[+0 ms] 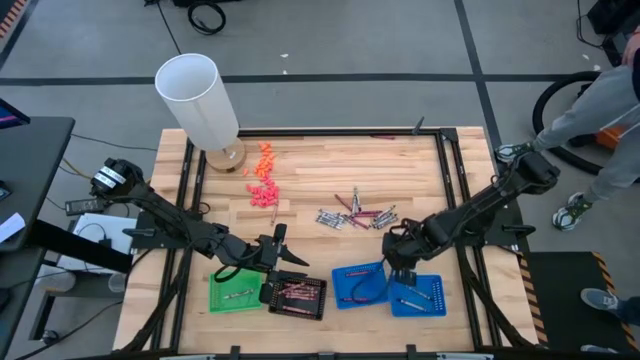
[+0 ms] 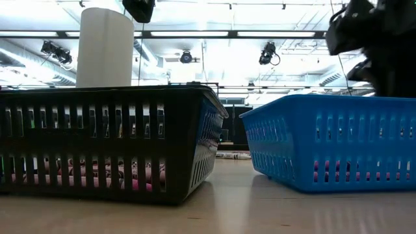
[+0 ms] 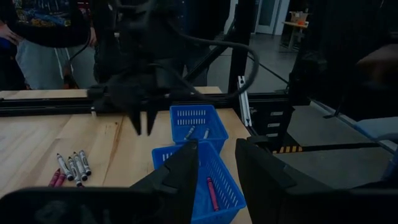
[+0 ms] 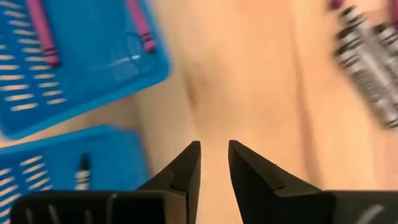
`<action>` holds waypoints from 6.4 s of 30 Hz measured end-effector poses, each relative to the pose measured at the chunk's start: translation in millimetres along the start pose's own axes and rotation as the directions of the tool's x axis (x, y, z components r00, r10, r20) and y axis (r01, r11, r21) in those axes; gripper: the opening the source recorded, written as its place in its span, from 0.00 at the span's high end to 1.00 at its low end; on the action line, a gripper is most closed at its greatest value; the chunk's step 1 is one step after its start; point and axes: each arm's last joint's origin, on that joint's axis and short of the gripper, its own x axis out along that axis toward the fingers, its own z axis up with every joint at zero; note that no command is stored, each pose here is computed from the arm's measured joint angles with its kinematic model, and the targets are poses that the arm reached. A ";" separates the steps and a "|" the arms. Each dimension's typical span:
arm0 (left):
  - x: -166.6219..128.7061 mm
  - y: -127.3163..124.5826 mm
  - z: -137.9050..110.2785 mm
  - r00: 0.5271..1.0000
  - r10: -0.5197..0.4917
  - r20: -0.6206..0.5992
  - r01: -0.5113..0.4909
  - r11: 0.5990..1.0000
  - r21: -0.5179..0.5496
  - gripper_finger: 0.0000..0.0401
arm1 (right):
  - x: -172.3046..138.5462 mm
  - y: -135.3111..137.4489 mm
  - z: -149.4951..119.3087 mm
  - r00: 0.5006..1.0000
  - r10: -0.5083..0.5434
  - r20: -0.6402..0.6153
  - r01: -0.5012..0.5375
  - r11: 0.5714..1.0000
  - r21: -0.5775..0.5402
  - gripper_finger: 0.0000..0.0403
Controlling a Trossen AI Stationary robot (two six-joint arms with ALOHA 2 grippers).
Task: Sort crayons
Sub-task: Put the pink crayon into the black bin, then put the white crayon into the green bin
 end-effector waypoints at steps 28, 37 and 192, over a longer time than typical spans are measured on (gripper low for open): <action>5.2 74.8 -26.0 0.878 0.388 -0.281 -0.446 0.876 -0.184 0.70 | 45.2 -41.0 -8.5 0.816 -0.177 0.550 0.156 0.984 0.085 0.81; -9.6 100.2 -52.7 0.724 0.379 -0.576 -0.617 0.729 -0.296 0.70 | 38.0 -37.3 2.0 0.714 -0.207 0.669 0.150 0.978 0.143 0.81; 87.1 58.9 -26.0 0.577 0.108 -0.810 -0.202 0.979 -0.012 0.64 | 33.5 -21.0 1.9 0.681 -0.098 0.726 0.098 0.994 0.043 0.81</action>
